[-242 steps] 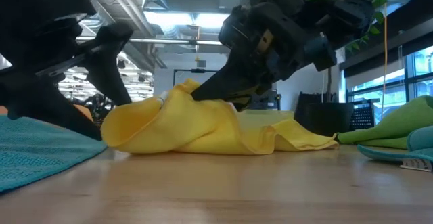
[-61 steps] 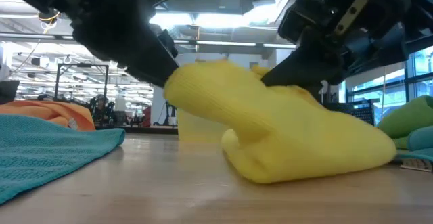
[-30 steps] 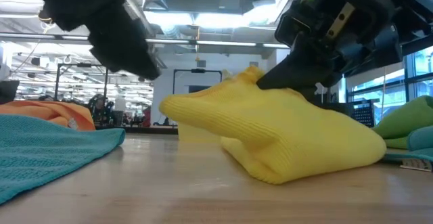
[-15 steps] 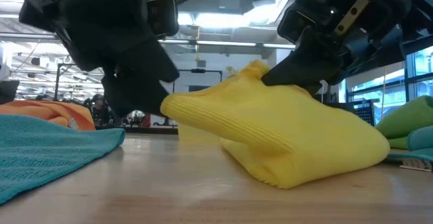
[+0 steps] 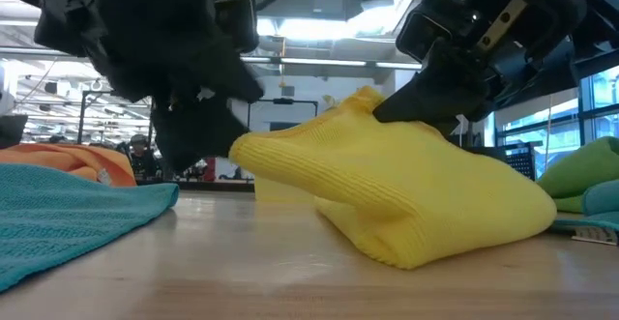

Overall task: Fold microfiber towels
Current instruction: Fold the yellow microfiber towel

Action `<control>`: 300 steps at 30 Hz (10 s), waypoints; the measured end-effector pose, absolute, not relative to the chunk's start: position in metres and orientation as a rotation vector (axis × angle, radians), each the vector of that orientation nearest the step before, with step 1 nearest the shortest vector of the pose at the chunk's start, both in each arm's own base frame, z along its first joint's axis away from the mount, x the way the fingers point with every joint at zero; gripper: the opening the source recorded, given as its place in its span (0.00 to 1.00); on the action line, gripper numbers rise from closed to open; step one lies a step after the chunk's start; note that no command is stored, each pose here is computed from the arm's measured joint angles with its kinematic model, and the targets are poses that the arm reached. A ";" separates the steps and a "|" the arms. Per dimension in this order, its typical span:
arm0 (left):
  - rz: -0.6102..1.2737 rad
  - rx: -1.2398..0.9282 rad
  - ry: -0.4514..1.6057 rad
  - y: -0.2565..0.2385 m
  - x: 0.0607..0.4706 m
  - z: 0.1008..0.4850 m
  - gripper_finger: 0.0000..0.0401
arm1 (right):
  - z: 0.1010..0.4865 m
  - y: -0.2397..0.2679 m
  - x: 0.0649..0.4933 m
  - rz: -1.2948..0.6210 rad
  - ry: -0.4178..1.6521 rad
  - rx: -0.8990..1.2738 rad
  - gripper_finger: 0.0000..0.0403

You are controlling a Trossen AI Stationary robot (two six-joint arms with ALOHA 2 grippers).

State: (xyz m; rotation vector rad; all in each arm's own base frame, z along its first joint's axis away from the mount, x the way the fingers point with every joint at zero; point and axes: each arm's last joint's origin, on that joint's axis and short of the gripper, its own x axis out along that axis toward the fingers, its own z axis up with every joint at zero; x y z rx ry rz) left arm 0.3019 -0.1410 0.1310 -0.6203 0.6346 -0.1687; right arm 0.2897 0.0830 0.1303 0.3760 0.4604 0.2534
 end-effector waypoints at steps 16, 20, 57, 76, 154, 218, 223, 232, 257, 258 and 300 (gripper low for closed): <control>-0.189 -0.620 0.591 -0.153 0.304 0.116 0.52 | 0.131 0.083 0.290 0.259 0.459 0.389 0.01; -0.152 -0.605 0.580 -0.152 0.304 0.116 0.52 | 0.131 0.083 0.290 0.260 0.455 0.389 0.01; -0.100 -0.499 0.551 -0.147 0.306 0.112 0.00 | 0.132 0.085 0.290 0.267 0.446 0.395 0.01; -0.131 -0.510 0.568 -0.134 0.312 0.112 0.00 | 0.132 0.090 0.288 0.302 0.455 0.393 0.01; -0.305 -0.260 0.813 -0.175 0.349 0.249 0.00 | 0.144 0.173 0.240 0.489 0.419 0.270 0.01; -0.098 -0.503 0.401 -0.163 0.280 0.123 0.54 | 0.107 0.113 0.264 0.126 0.499 0.429 0.01; -0.102 -0.538 0.317 -0.166 0.283 0.109 0.54 | 0.107 0.113 0.264 0.127 0.499 0.427 0.01; -0.110 -0.461 0.324 -0.183 0.311 0.088 0.54 | 0.107 0.113 0.264 0.129 0.499 0.420 0.01; -0.164 -0.437 0.306 -0.181 0.323 0.090 0.51 | 0.107 0.113 0.264 0.129 0.498 0.429 0.01; -0.179 -0.446 0.312 -0.181 0.323 0.090 0.51 | 0.107 0.113 0.264 0.129 0.498 0.429 0.01; -0.146 -0.614 0.246 -0.147 0.307 0.084 0.36 | 0.106 0.114 0.263 0.146 0.510 0.427 0.01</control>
